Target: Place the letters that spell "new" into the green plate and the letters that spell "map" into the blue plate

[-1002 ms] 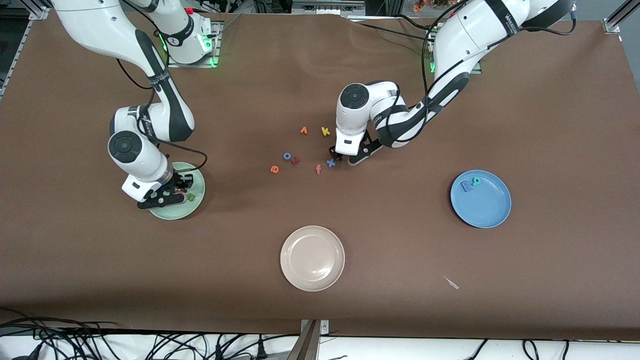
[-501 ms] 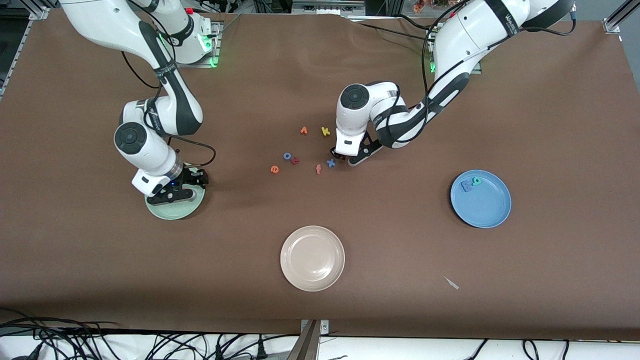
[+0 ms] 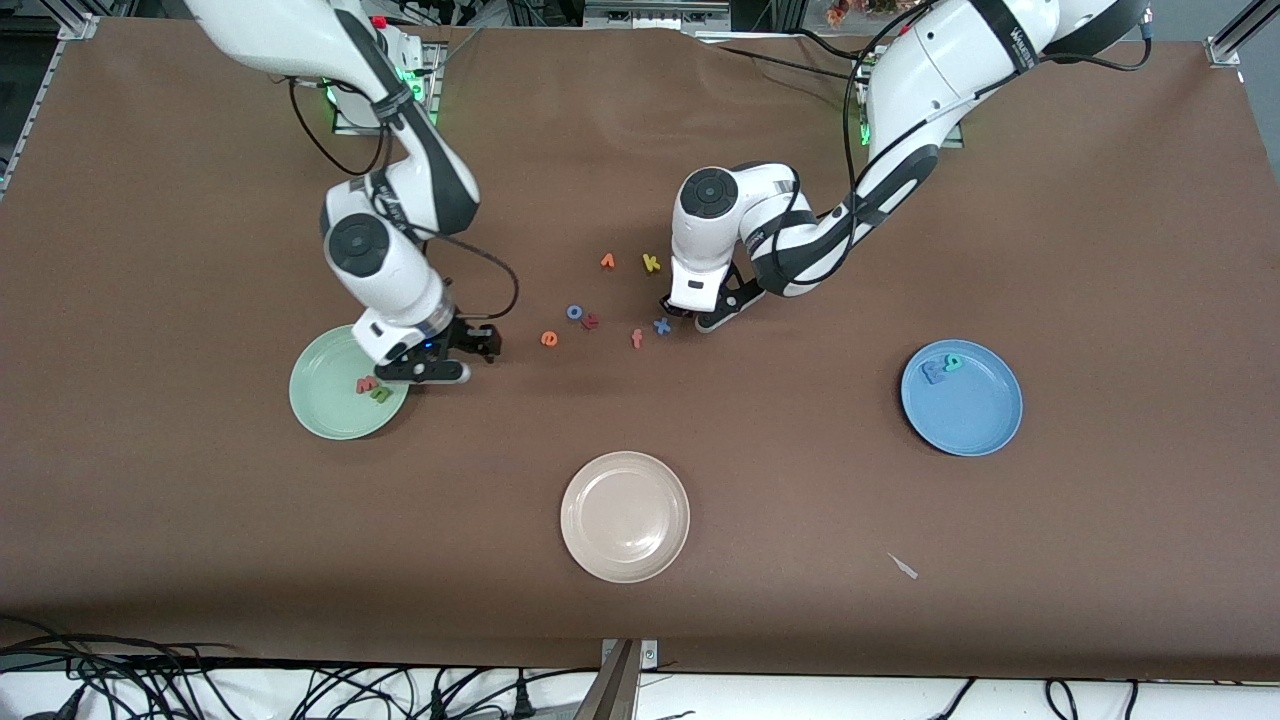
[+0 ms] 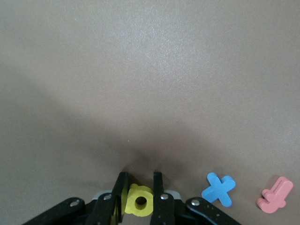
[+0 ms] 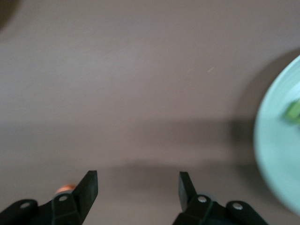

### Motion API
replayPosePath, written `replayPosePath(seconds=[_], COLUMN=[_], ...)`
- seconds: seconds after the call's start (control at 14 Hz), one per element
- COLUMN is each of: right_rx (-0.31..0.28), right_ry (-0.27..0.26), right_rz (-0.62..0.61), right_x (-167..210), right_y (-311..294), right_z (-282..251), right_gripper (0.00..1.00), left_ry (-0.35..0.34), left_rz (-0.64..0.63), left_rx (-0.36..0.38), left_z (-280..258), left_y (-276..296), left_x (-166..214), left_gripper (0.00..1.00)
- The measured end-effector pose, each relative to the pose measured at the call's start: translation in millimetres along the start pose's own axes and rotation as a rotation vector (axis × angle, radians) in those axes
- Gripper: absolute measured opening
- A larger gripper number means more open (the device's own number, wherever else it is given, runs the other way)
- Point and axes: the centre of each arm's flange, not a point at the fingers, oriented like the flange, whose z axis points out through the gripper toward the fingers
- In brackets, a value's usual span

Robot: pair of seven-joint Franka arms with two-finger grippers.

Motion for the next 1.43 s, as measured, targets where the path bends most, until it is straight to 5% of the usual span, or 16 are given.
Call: replayPosePath(seconds=[0.36, 0.79, 1.43], right_rx=[-0.037, -0.098, -0.077], right_ry=[-0.008, 0.036, 0.048], right_rz=[0.075, 0.084, 0.125], right_x=[-51.1, -60.0, -64.3], right_y=[-68.7, -72.6, -94.6], right_z=[18.0, 46.7, 64.8], right_gripper=[0.78, 0.78, 0.77], left_ry=[0.002, -0.004, -0.149], left_rz=[0.0, 0.079, 0.377], left_rx=[0.006, 0.085, 0.269], left_z=[0.0, -1.2, -43.8], left_y=[-0.1, -1.7, -16.4], left_x=[0.3, 12.5, 141.1], left_gripper=[0.26, 0.26, 0.26])
